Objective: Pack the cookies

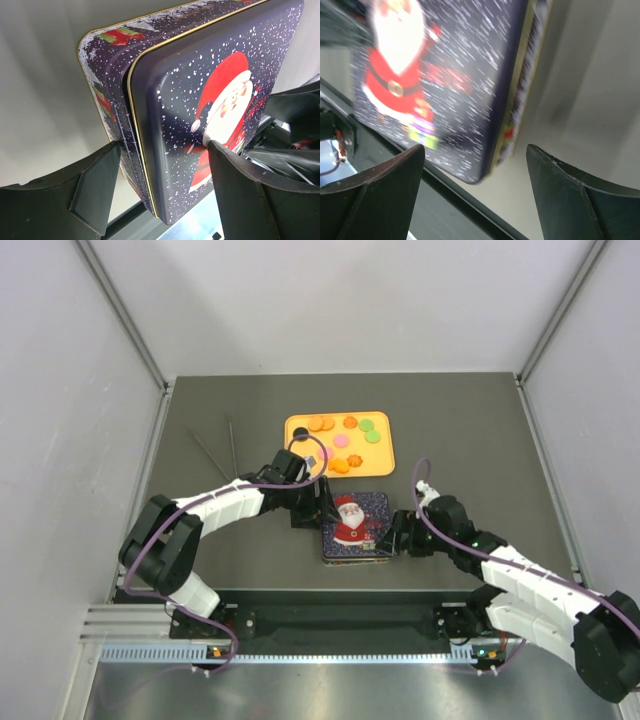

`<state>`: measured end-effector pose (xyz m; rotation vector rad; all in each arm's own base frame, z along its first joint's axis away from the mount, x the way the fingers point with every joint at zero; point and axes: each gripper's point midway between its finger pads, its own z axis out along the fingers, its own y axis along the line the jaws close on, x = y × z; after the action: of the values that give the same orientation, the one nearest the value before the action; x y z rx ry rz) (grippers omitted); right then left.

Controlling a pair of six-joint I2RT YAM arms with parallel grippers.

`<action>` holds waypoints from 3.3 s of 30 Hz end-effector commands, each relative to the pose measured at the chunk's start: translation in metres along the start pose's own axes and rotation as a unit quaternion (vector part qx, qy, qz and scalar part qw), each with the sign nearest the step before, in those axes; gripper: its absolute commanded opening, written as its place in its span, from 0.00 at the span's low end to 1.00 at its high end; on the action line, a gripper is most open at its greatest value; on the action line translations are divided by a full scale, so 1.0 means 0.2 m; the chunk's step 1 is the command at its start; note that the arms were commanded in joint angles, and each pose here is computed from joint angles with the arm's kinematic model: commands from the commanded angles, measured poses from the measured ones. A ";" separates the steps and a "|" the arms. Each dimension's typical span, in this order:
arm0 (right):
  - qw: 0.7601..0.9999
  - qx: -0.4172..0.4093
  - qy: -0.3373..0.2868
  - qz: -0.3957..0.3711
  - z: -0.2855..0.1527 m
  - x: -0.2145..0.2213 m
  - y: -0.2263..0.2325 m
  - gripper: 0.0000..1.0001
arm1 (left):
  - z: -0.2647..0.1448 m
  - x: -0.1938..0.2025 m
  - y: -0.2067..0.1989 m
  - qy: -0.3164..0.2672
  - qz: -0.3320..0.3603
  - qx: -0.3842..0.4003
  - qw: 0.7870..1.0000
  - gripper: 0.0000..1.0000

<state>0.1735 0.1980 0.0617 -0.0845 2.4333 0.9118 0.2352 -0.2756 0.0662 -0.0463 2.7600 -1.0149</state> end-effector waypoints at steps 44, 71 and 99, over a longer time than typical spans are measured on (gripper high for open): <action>0.998 -0.055 -0.007 0.010 -0.06 -0.09 0.15 0.60 | 0.02 0.00 -0.04 -0.006 0.021 0.009 1.000 0.75; 1.000 -0.020 -0.004 -0.024 -0.04 -0.12 0.16 0.59 | 0.06 0.04 -0.04 0.001 0.017 0.012 1.000 0.73; 0.999 0.010 0.007 -0.047 0.00 -0.12 0.18 0.63 | 0.09 0.10 0.02 0.005 0.000 0.009 1.000 0.66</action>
<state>0.1695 0.2029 0.0645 -0.1439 2.5412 0.7827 0.2325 -0.2887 0.0640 -0.0336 2.7178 -1.0633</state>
